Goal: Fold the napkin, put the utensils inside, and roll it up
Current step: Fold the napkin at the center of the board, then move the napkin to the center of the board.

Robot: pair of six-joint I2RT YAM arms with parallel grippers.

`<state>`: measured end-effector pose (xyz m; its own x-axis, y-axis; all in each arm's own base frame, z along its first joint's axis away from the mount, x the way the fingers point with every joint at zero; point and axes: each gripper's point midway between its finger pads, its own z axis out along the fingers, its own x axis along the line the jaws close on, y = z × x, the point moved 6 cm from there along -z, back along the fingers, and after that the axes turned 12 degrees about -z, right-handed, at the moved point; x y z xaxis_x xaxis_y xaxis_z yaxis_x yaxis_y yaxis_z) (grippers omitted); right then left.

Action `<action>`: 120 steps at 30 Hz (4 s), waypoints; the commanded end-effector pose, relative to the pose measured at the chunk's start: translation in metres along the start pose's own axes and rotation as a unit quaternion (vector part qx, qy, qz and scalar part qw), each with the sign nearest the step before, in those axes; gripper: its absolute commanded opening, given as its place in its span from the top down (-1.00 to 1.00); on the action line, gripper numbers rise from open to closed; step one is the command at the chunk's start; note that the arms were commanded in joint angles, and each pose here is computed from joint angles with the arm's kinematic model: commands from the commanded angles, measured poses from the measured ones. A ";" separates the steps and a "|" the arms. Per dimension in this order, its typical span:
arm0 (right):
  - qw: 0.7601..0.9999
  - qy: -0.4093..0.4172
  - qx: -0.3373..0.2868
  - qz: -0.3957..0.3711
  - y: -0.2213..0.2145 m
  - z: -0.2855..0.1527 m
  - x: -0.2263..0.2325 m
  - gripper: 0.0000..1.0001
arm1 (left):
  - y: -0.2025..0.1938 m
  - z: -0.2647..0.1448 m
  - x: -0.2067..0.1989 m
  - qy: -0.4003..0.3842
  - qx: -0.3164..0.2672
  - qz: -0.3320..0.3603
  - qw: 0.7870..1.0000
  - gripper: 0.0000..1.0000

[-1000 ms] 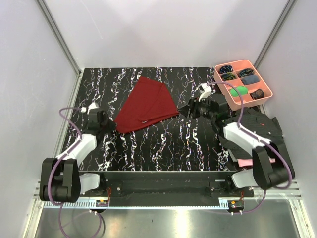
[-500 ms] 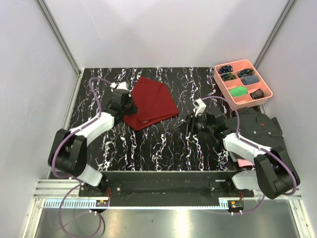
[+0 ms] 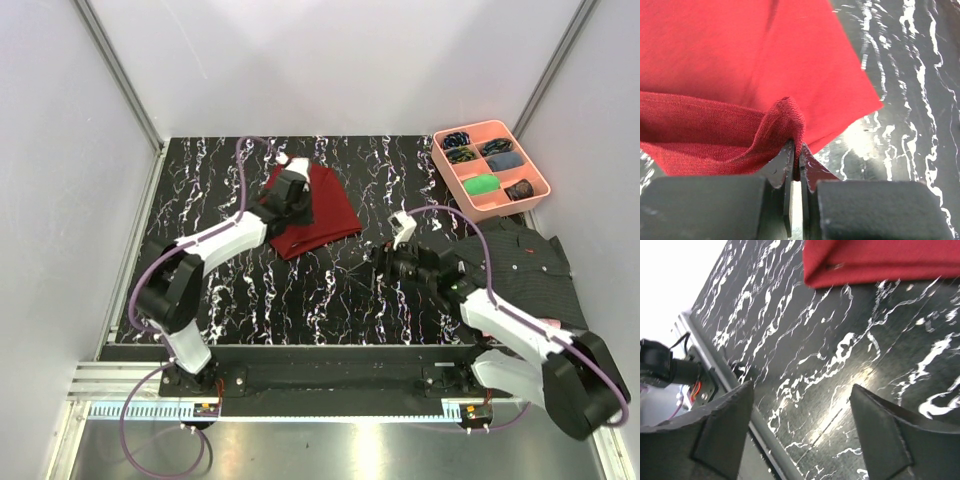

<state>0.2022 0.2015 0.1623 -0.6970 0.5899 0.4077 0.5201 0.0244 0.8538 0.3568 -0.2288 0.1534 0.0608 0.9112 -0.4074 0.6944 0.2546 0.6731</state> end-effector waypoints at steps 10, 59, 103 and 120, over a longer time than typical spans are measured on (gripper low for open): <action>0.984 -0.161 -0.060 -0.043 0.030 -0.035 -0.018 -1.00 | -0.006 0.039 -0.076 -0.071 0.004 0.121 0.990 0.88; 0.981 -0.147 0.117 -0.055 0.066 0.066 -0.125 -0.99 | 0.032 -0.022 0.058 0.003 -0.019 -0.163 0.986 -0.89; 0.976 -0.073 0.194 0.067 0.024 0.105 -0.153 1.00 | 0.000 -0.061 0.106 0.034 -0.002 -0.176 0.984 -0.92; 0.927 -0.169 0.238 0.237 -0.058 0.024 -0.047 1.00 | -0.070 -0.074 0.102 -0.089 0.048 -0.205 0.974 -0.72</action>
<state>0.2424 0.1900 0.0756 -0.3281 0.8064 0.4920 0.9129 0.1368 0.3847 0.2622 -0.1163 0.0943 -0.2497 0.7437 -0.6201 0.7508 0.5531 0.3611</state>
